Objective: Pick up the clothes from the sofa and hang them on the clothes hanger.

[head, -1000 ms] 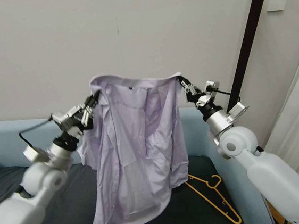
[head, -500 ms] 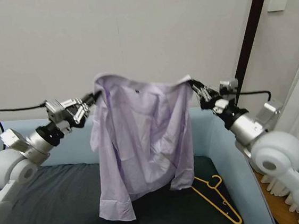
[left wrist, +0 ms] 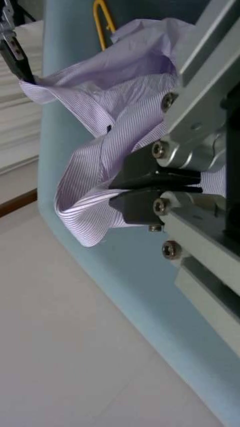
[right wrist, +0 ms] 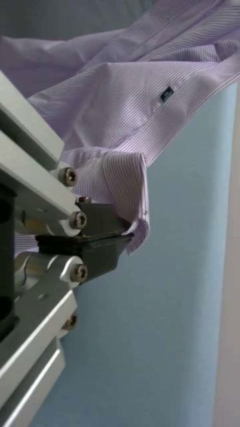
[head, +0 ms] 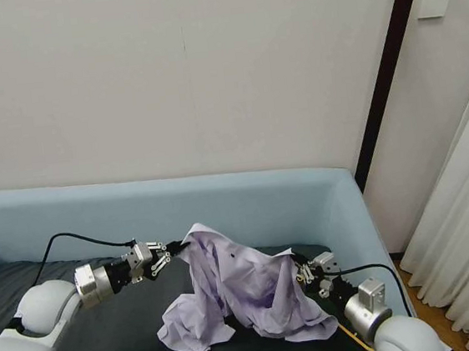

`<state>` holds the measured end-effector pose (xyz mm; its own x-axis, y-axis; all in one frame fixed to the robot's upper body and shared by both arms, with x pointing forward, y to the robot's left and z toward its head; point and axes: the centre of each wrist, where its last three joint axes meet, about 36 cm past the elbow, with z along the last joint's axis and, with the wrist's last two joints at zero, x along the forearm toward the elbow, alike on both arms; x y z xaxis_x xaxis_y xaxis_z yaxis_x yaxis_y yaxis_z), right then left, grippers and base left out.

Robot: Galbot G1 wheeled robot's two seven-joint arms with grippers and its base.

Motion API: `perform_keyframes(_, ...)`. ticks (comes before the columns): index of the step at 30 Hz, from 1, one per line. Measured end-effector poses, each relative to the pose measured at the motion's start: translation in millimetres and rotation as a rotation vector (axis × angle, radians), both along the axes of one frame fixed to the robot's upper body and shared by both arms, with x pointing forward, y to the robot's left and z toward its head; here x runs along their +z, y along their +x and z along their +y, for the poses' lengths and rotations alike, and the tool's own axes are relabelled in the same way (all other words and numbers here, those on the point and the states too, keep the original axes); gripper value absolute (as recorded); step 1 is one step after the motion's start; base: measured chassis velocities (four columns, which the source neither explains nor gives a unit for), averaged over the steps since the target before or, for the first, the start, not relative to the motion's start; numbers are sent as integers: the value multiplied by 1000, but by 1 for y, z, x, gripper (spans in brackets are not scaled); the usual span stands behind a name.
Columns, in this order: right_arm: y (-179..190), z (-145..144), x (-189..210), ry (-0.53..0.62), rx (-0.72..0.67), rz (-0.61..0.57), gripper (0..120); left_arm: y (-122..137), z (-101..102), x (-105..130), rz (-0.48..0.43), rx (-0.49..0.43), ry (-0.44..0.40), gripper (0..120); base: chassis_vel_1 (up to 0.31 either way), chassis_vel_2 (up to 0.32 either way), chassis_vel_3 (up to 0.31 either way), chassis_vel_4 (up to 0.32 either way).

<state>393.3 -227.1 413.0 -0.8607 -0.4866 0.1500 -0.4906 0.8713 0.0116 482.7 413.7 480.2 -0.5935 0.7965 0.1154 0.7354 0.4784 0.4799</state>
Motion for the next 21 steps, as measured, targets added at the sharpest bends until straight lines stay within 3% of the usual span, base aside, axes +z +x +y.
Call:
perform_keyframes(5,10,4,-25,30,-74,65,0,2,11,-4,16,39,37,0,0,0,0,0)
perform_keyframes(9,10,-6,-51,39,-202,213,19,5,22,-1,16,71,61,0,0,0,0,0)
perform_keyframes(10,10,-6,-51,39,-202,213,19,5,22,-1,16,71,61,0,0,0,0,0)
perform_keyframes(17,-5,-37,-78,-110,-231,422,45,8,30,2,8,98,69,0,0,0,0,0)
perform_keyframes(21,1,-51,-93,-182,-251,458,58,8,32,5,3,101,70,0,0,0,0,0)
